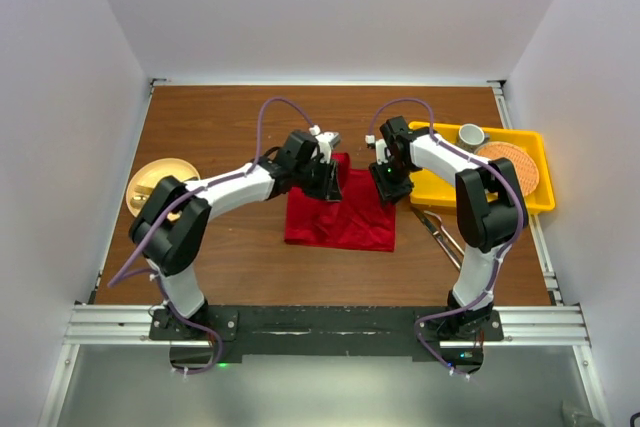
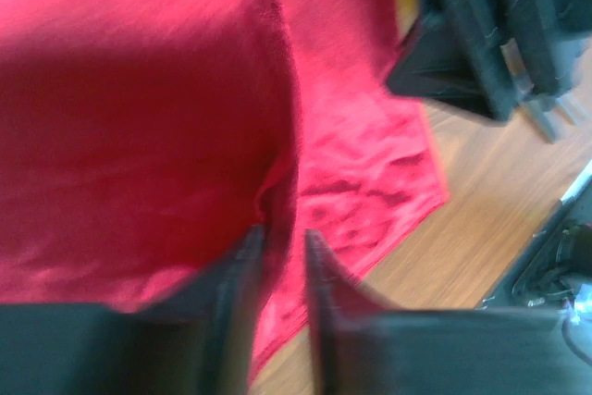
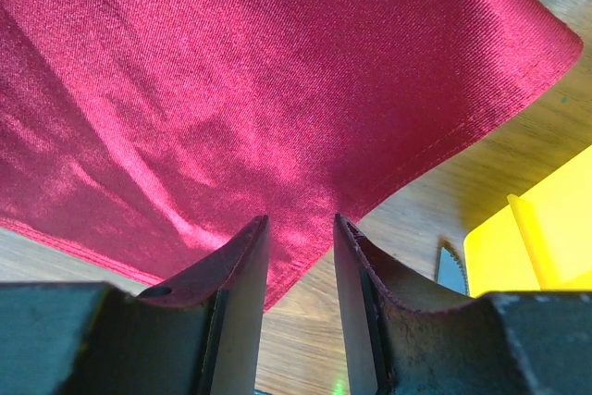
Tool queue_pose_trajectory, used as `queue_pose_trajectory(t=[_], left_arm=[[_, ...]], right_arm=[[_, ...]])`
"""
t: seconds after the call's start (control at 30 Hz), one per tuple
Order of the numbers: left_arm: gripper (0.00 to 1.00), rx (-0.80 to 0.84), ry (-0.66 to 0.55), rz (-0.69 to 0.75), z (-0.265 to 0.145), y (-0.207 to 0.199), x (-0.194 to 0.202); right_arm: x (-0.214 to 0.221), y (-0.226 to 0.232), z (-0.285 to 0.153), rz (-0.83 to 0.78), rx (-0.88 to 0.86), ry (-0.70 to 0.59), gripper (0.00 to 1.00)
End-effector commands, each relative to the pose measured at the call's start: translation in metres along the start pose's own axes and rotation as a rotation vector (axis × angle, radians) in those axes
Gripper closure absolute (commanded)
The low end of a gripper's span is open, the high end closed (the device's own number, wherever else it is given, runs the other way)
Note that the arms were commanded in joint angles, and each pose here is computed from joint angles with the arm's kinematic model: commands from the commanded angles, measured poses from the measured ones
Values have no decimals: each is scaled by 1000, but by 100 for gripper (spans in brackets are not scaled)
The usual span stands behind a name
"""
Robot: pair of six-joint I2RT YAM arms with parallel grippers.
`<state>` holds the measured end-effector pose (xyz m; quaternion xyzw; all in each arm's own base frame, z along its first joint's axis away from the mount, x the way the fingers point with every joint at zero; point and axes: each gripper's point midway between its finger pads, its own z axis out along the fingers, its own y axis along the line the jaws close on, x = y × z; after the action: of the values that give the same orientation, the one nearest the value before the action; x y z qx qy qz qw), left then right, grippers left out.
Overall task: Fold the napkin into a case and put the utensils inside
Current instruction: Fold the rectangle-folded napkin at the center of the board.
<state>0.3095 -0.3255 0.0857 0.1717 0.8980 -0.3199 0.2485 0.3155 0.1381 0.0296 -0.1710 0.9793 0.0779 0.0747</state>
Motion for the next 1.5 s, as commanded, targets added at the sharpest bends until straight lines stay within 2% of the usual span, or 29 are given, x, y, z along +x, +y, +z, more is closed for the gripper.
queue_pose_trajectory(t=[0.0, 0.1, 0.17, 0.23, 0.3, 0.37, 0.67, 0.87, 0.97, 1.0, 1.1, 1.23, 1.33, 1.4, 1.47], left_arm=[[50, 141, -192, 3, -19, -41, -62], [41, 134, -220, 3, -50, -31, -61], [40, 79, -248, -38, -71, -1, -63], [39, -46, -261, -74, -88, 38, -57], [40, -148, -171, -90, -88, 70, -29], [41, -174, -109, -128, -85, 90, -10], [48, -134, -38, -173, -50, 105, 13], [56, -122, 31, -247, -30, 113, 34], [67, -119, 67, -247, -26, 115, 41], [77, -123, 79, -239, -26, 117, 43], [100, -149, 122, -183, -36, 124, 46], [100, -204, 169, -54, -60, 146, 46], [100, -251, 245, 152, -76, 175, 44], [100, -296, 272, 231, -83, 198, 33], [100, -314, 287, 419, -82, 221, 10]], right_arm=[[-13, 8, -10, 10, -40, -46, 61], [-17, 10, -14, 4, -47, -58, 61], [-18, 12, -17, 2, -56, -64, 61], [-21, 14, -21, 1, -70, -80, 61], [-24, 18, -24, -5, -87, -92, 60], [-25, 20, -25, -8, -96, -96, 60], [-26, 30, -37, -21, -151, -121, 60], [-27, 32, -44, -33, -154, -138, 60], [-30, 31, -47, -68, -156, -155, 60], [-30, 31, -48, -72, -157, -158, 60], [-33, 33, -53, -90, -165, -174, 60], [-34, 39, -58, -116, -194, -190, 59], [-35, 40, -58, -129, -206, -197, 56], [-37, 40, -56, -134, -206, -198, 54], [-42, 41, -52, -134, -212, -203, 50]])
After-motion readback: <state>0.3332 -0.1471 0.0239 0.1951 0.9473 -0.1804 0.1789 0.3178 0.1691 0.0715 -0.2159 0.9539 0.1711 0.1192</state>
